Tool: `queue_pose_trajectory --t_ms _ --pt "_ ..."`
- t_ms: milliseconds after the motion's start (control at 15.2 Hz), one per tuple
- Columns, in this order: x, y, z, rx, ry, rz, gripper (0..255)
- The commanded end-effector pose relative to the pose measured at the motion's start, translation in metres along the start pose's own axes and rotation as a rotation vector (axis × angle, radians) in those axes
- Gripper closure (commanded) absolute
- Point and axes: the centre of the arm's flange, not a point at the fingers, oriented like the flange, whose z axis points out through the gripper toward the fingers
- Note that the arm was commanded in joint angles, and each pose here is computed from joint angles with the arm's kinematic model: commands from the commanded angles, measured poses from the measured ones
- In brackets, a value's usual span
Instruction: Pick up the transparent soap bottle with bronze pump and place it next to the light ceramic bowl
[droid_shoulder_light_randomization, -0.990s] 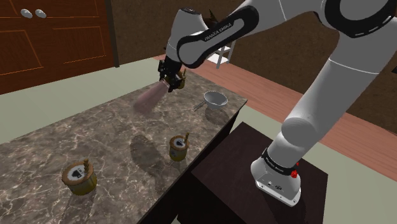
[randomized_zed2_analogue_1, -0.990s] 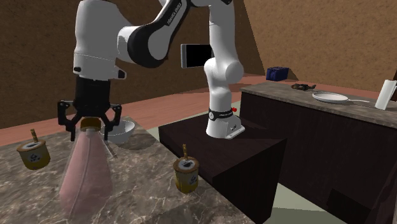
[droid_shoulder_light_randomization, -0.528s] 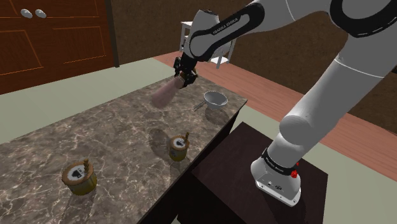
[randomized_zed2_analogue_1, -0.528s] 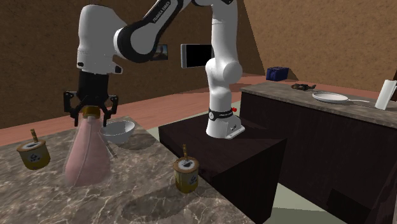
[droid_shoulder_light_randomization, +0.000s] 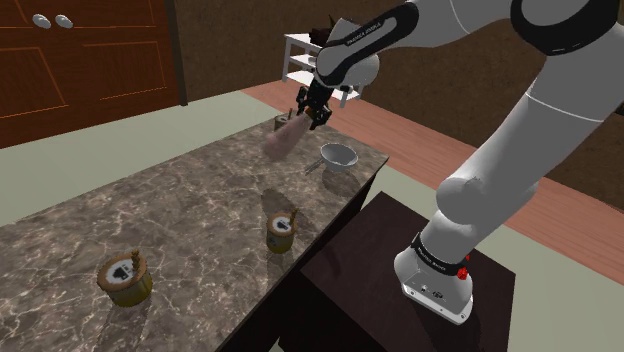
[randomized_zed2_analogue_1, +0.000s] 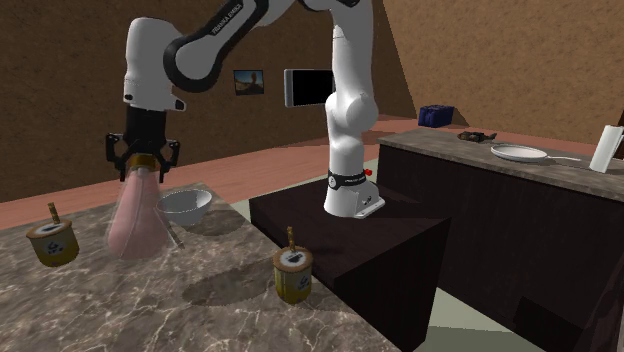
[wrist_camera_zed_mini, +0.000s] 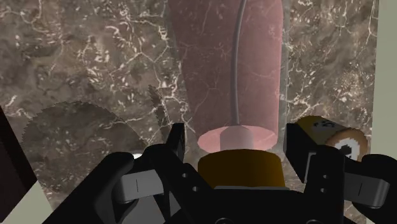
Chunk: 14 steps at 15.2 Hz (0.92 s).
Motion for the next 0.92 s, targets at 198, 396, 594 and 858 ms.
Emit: queue_pose_trajectory --t_ms 198,396,594,858 --pt "0.066 -0.004 -0.003 0.001 0.0 -0.002 255" --pt "0.106 -0.005 -0.005 0.001 0.0 -0.002 255" --pt "0.145 -0.006 -0.007 0.001 0.0 -0.002 255" --pt "0.198 -0.008 -0.009 0.001 0.0 -0.002 255"
